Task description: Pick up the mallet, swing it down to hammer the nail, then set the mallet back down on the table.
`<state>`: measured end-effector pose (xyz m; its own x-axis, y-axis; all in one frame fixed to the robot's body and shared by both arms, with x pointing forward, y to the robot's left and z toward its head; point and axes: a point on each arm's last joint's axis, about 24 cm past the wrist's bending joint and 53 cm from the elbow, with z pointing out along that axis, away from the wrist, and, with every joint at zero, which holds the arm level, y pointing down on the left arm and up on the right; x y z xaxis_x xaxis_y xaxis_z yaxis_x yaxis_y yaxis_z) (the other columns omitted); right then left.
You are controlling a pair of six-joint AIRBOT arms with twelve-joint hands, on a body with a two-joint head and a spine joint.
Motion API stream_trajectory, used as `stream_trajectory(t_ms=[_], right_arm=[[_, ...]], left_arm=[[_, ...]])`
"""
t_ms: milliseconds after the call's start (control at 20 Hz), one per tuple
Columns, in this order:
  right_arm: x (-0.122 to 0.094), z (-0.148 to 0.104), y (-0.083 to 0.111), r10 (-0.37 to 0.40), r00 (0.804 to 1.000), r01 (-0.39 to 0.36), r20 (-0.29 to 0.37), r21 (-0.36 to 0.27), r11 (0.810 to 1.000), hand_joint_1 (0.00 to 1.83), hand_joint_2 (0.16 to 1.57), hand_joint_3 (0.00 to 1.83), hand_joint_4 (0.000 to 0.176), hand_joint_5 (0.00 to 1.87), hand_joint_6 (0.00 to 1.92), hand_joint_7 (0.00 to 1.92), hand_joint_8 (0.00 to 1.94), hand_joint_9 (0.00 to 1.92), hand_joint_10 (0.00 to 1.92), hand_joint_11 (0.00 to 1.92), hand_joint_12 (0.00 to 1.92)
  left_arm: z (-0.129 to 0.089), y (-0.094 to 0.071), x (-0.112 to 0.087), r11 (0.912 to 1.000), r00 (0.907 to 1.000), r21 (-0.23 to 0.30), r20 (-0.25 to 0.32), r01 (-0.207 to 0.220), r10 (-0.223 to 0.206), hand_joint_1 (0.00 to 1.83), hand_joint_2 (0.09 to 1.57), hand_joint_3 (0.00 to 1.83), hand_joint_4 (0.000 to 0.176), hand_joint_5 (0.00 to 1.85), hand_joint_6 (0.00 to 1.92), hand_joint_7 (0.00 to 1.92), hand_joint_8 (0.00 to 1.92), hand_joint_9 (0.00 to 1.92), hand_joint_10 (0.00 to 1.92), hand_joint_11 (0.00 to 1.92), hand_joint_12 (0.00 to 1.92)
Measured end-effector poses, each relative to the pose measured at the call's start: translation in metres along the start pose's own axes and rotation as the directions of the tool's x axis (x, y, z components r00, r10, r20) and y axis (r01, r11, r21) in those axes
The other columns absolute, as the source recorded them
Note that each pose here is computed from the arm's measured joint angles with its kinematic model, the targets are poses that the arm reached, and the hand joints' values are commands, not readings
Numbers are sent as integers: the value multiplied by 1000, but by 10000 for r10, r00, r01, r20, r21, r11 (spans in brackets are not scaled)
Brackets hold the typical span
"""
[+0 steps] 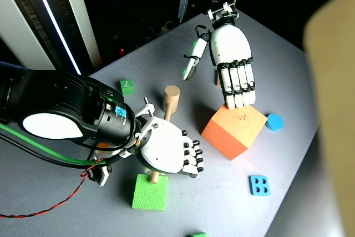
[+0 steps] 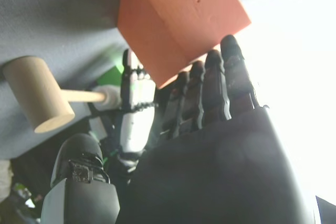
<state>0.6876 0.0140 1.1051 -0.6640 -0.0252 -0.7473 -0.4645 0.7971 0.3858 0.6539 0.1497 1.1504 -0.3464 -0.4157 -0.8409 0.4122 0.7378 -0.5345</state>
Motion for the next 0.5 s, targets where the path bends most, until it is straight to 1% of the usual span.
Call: stream_trajectory(t_ms=[50,200,250,350,500], right_arm=[[2,2,4,-2,10000,1,-44,-59,10000,1290,988,9,0,84,3,61,1,43,4,0,405],[3,3,5,-26,10000,25,-78,-76,10000,1266,997,9,0,83,2,58,0,50,5,0,423],[4,3,5,-19,9999,18,-120,-50,10000,1238,986,3,0,106,7,77,4,68,9,0,478],[5,3,4,-76,9998,76,-188,-1,10000,1199,976,0,0,123,3,78,0,60,0,0,466],[6,2,3,-171,9996,171,-208,8,9999,1173,958,0,0,151,6,102,4,81,5,0,592]], left_arm=[[0,0,0,10000,10000,0,0,4,-4,0,1102,1,0,29,1,28,1,19,2,0,97],[0,0,0,10000,10000,0,0,15,-15,0,1104,2,0,28,0,25,0,18,2,0,97],[0,0,0,10000,10000,0,0,31,-31,0,1103,1,0,50,1,45,1,35,3,0,160],[0,0,0,10000,10000,-4,3,43,-43,0,1104,3,0,56,0,49,1,38,3,0,159],[0,0,0,9999,9999,-6,1,106,-106,0,1114,4,0,59,0,46,0,37,0,0,156]])
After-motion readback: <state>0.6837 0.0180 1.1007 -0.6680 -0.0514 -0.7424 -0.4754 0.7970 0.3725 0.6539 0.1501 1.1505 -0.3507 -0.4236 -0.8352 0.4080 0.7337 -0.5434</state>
